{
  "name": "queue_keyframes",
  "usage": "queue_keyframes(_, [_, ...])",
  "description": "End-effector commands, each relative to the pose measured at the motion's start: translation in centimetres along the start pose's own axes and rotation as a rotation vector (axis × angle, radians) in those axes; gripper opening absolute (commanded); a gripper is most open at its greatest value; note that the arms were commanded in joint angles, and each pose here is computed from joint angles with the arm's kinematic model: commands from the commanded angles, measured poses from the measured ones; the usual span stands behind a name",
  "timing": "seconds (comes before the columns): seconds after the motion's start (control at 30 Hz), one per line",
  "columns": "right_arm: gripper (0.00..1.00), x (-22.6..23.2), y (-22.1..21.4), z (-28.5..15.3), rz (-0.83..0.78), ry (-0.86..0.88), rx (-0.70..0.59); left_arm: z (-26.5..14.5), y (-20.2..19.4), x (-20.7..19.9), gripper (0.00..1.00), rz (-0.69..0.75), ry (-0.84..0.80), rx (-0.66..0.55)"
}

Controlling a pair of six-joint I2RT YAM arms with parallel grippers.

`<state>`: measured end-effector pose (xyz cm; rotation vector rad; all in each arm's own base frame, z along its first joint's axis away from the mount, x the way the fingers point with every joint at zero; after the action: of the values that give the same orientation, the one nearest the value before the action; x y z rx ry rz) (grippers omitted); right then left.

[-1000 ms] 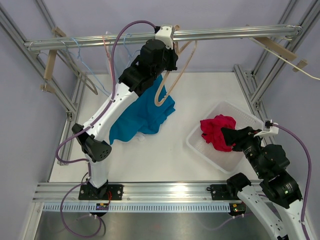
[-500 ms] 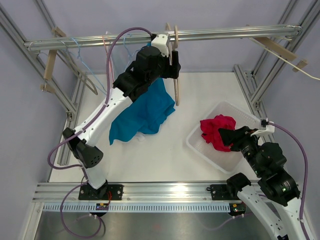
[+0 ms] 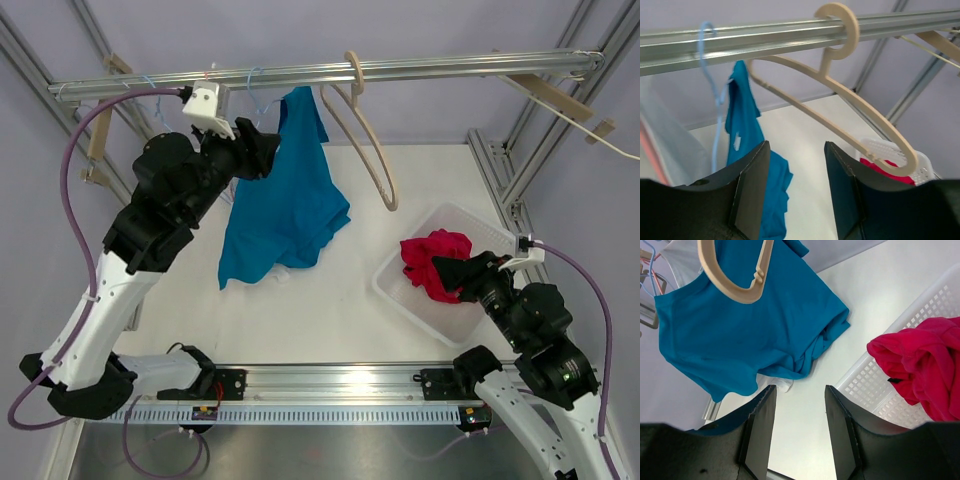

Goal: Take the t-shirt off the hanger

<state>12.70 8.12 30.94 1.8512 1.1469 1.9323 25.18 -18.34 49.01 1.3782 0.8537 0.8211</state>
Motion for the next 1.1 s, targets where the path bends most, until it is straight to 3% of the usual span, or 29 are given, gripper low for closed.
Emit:
queue_keyframes(0.0, [0.52, 1.1, 0.1, 0.1, -0.004, 0.055, 0.02, 0.9, -2.1, 1.9, 0.52, 0.033, 0.058, 0.065])
queue_keyframes(0.17, [0.53, 1.2, 0.1, 0.2, -0.012, 0.056, 0.032, 2.5, -3.7, 5.1, 0.53, 0.027, 0.093, 0.135])
queue_keyframes(0.37, [0.53, 1.2, -0.1, 0.5, -0.023, 0.053, 0.047, 4.2, -5.1, 6.0, 0.51, 0.048, 0.085, 0.181])
queue_keyframes(0.43, [0.52, 1.2, -0.1, 0.7, -0.023, 0.052, 0.048, 4.5, -5.2, 6.4, 0.41, 0.055, 0.106, 0.185])
queue_keyframes(0.63, [0.52, 1.6, -0.5, 1.0, -0.019, 0.084, 0.082, 4.5, -4.9, 7.1, 0.25, 0.077, 0.156, 0.18])
queue_keyframes(0.67, [0.52, 1.7, -0.6, 1.1, -0.017, 0.085, 0.086, 4.4, -4.9, 7.2, 0.14, 0.079, 0.167, 0.179])
queue_keyframes(0.77, [0.52, 2.0, -0.5, 1.0, -0.011, 0.101, 0.088, 4.3, -4.8, 7.3, 0.0, 0.081, 0.173, 0.173])
queue_keyframes(1.07, [0.56, 4.5, -1.4, 1.6, -0.022, 0.261, 0.202, 3.3, -1.5, 5.9, 0.0, 0.043, 0.087, 0.059])
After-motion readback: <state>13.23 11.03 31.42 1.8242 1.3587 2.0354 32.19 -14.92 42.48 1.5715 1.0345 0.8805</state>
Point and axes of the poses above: each gripper's point midway between its finger pads, its own z axis out along the fingers, its own x axis along the line the jaws close on, y = z × x, the point moved 5 cm from there along -z, back along the fingers, and after that the axes turned 10 degrees about z, right-handed, at the moved point
